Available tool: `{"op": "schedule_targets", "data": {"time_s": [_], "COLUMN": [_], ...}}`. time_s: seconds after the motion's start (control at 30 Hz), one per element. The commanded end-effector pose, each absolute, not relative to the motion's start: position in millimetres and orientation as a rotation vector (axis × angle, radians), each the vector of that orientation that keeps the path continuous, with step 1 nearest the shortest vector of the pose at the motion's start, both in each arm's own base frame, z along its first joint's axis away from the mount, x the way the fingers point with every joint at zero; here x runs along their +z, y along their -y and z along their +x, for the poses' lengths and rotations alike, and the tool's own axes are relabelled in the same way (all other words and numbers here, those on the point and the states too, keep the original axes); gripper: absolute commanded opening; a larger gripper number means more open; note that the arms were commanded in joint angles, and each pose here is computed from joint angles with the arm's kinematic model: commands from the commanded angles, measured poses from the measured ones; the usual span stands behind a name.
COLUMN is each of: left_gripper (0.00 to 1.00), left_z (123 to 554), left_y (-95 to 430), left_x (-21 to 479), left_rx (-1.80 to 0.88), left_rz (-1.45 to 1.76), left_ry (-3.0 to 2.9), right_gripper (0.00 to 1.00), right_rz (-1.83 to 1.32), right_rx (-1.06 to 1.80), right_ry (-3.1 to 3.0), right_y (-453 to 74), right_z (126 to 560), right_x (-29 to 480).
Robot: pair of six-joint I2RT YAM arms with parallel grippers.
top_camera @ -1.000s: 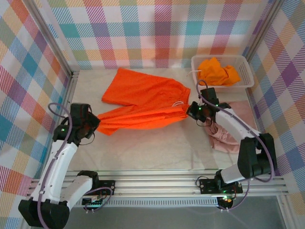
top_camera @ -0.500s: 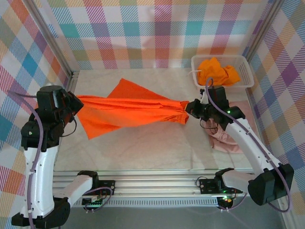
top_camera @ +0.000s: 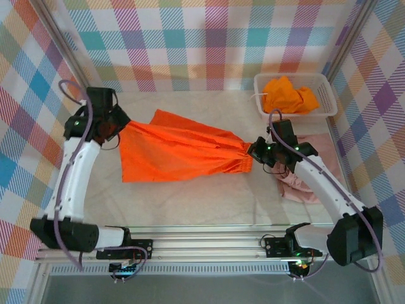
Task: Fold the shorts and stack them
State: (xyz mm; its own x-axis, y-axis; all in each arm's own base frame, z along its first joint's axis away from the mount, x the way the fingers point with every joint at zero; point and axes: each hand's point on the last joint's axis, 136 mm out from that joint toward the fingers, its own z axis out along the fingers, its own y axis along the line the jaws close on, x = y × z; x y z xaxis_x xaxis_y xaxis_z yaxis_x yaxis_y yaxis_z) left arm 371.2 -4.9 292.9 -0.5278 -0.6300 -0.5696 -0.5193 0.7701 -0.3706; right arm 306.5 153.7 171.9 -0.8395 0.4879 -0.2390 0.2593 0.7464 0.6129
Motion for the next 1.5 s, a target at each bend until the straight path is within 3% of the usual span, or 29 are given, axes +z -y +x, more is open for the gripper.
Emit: {"op": "schedule_targets", "data": {"time_s": [0.0,0.3,0.5,0.6,0.7,0.73,0.77,0.87,0.93,1.17,1.47], "left_gripper": [0.00,0.00,0.01,0.29,0.68,0.89,1.00,1.00,1.00,1.00,1.00], "left_z": [405,497,552,578,595,596,594,578,561,507,482], "left_y": [-1,4,15,22,29,32,36,48,57,94,97], "left_x": [292,248,204,187,196,207,222,254,263,206,115], "left_rx": [-0.192,-0.148,-0.178,-0.215,-0.279,-0.307,-0.342,-0.445,-0.511,-0.717,-0.693], "left_rz": [-0.883,-0.893,-0.905,-0.892,-0.845,-0.826,-0.805,-0.761,-0.748,-0.794,-0.867], "left_ry": [-2.199,-2.252,-2.310,-2.322,-2.312,-2.298,-2.279,-2.248,-2.250,-2.287,-2.375], "right_gripper": [0.00,0.01,0.16,0.34,0.51,0.56,0.62,0.84,0.89,0.93,0.93], "right_rz": [0.664,0.773,0.892,0.947,0.980,0.979,0.956,0.828,0.732,0.489,0.569], "right_rx": [0.793,0.778,0.821,0.868,0.966,0.988,0.997,1.020,1.062,1.218,1.138], "right_ry": [-2.524,-2.552,-2.532,-2.525,-2.489,-2.461,-2.431,-2.388,-2.413,-2.535,-2.645], "right_y": [-149,-147,-136,-130,-125,-122,-121,-128,-145,-215,-205], "right_z": [325,363,391,409,424,427,429,427,422,417,463], "right_x": [166,140,121,116,125,133,143,173,182,180,126]}}
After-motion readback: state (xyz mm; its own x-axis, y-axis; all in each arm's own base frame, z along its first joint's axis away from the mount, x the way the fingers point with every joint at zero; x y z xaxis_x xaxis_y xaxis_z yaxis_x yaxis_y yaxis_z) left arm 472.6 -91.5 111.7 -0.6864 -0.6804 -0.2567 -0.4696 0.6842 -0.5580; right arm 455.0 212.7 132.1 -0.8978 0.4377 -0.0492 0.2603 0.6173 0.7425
